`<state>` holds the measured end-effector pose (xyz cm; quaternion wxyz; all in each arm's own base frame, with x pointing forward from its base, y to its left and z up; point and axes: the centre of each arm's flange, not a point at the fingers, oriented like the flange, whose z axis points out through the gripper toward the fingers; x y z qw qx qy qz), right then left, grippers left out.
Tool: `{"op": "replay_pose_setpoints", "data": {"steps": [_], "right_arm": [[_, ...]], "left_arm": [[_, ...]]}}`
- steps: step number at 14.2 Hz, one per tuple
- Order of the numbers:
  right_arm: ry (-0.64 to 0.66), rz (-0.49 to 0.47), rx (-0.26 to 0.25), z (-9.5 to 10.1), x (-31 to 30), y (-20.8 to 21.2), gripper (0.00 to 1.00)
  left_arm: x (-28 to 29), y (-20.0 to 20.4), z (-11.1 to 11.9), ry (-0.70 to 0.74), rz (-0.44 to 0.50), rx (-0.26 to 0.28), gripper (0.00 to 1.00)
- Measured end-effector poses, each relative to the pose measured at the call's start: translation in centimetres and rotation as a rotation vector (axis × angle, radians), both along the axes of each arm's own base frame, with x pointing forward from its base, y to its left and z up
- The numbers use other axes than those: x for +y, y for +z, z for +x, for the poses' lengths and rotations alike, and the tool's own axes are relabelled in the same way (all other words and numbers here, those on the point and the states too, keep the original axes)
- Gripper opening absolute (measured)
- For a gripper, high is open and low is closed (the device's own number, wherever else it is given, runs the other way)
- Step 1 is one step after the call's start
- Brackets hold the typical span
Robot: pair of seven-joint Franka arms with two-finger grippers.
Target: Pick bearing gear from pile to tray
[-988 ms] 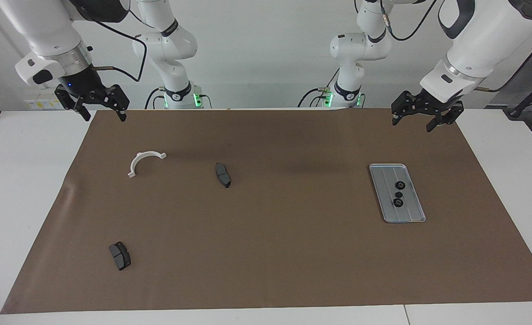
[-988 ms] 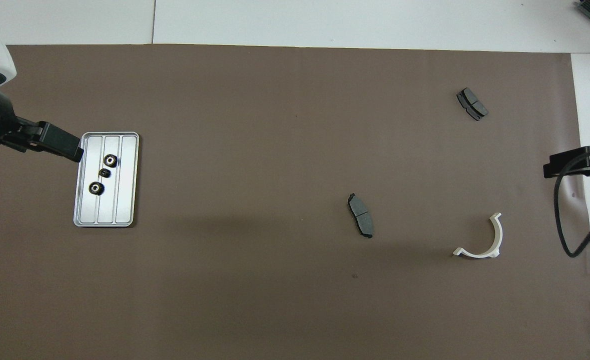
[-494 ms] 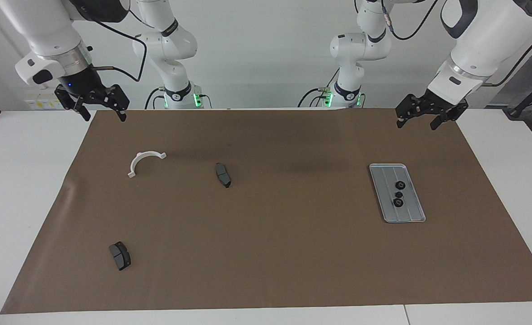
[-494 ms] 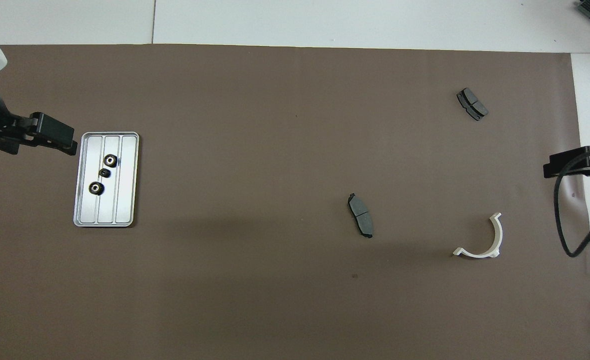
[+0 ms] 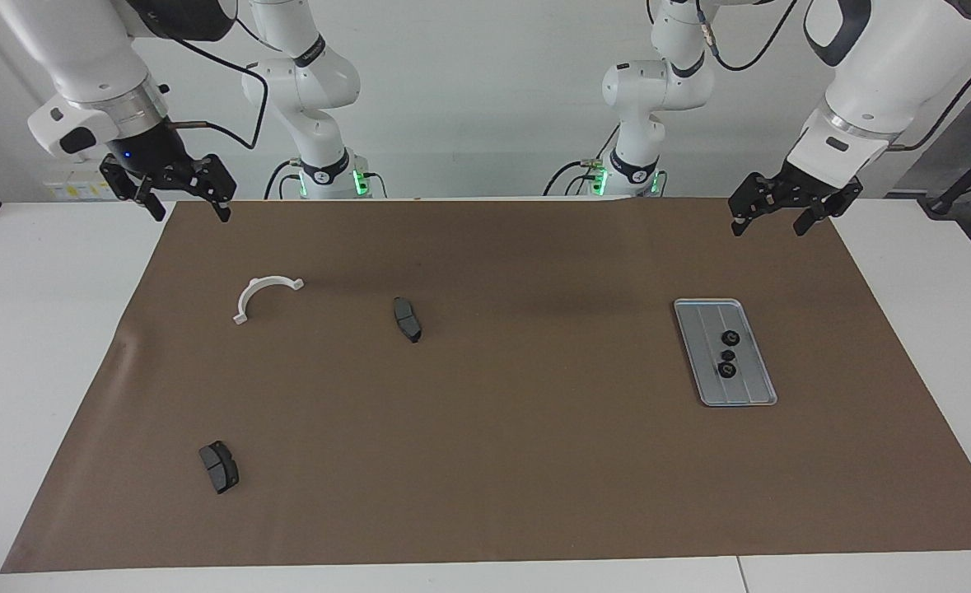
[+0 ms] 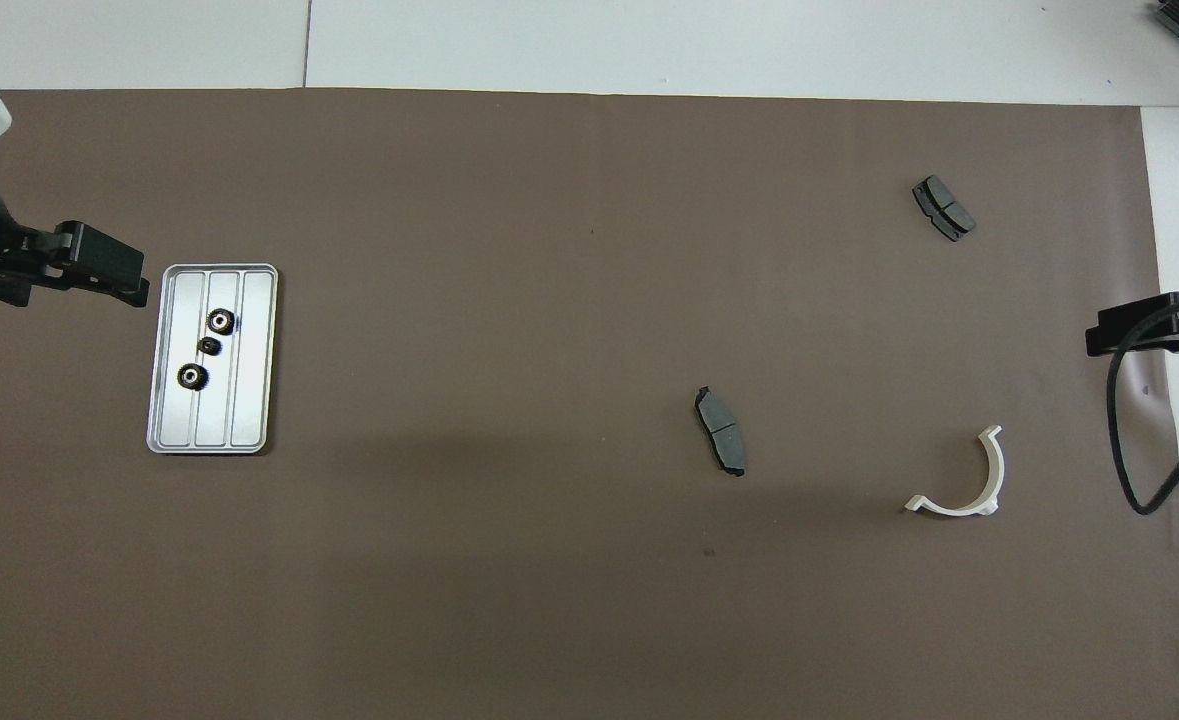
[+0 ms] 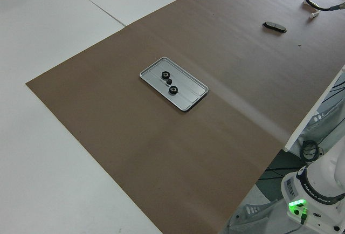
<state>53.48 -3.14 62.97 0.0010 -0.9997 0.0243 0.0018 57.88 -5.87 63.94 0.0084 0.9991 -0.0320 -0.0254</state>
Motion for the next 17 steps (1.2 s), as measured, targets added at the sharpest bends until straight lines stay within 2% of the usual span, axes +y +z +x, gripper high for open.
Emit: {"op": "replay_pose_setpoints", "data": {"steps": [17], "right_arm": [[0.000,0.000,0.000,0.00,0.00,0.00,1.00]], "left_arm": [[0.30,0.14,0.19,0.007,0.000,-0.016,1.00]]}}
